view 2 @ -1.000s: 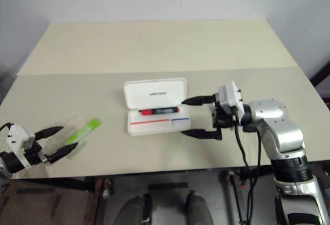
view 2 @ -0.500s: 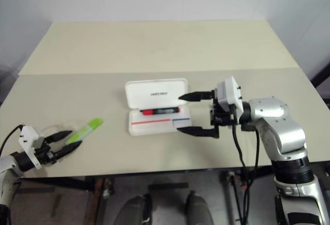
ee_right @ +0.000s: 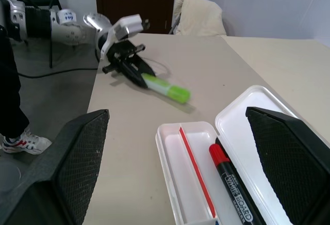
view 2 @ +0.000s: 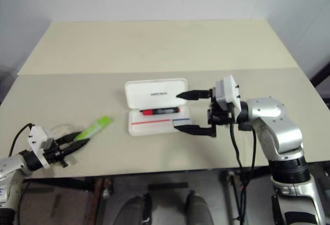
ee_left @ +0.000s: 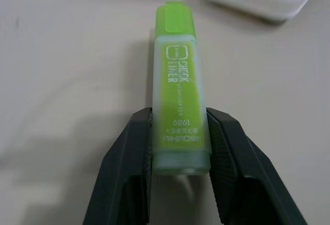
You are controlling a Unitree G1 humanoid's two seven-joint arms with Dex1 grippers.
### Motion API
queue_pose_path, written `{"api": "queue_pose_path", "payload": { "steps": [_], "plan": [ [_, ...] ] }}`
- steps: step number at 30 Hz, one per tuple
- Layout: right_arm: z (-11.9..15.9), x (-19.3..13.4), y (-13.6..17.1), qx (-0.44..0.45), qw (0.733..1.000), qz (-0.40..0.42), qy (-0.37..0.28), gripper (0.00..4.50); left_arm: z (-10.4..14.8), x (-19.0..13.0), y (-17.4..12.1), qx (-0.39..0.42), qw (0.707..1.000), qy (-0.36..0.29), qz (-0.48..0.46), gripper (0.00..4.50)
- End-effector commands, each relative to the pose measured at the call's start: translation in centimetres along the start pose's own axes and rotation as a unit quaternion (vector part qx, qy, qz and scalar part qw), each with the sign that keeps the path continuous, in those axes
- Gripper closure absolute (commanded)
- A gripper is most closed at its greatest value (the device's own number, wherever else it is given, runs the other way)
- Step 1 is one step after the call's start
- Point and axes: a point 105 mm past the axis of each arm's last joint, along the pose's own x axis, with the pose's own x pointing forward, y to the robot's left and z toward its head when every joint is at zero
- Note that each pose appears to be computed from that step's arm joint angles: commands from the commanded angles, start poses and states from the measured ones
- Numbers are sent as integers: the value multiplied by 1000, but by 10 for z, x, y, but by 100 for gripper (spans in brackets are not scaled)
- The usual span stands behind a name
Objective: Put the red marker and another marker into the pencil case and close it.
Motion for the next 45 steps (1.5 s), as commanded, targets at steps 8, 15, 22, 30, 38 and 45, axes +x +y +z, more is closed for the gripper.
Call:
{"api": "queue_pose_path", "payload": {
  "steps": [8, 15, 22, 30, 38, 45],
  "plan": [
    [1, 0, 3, -20, 1000, -19, -11, 0, 61, 38, -22, 98, 987, -35, -124, 340],
    [-1, -6, 7, -24, 998, -54, -5, 0, 71, 81, -40, 134, 964, -34, -227, 340],
    [1, -12, 15, -28, 995, -93, -2, 0, 69, 116, -46, 155, 945, -30, -288, 340],
    [4, -20, 21, -31, 990, -134, 6, 0, 59, 142, -57, 156, 931, -25, -329, 340],
    [6, -22, 25, -30, 988, -154, 9, 0, 53, 151, -57, 145, 931, -17, -336, 305],
    [7, -21, 24, -29, 987, -157, 6, 0, 53, 156, -57, 144, 933, -25, -329, 64]
  ]
}}
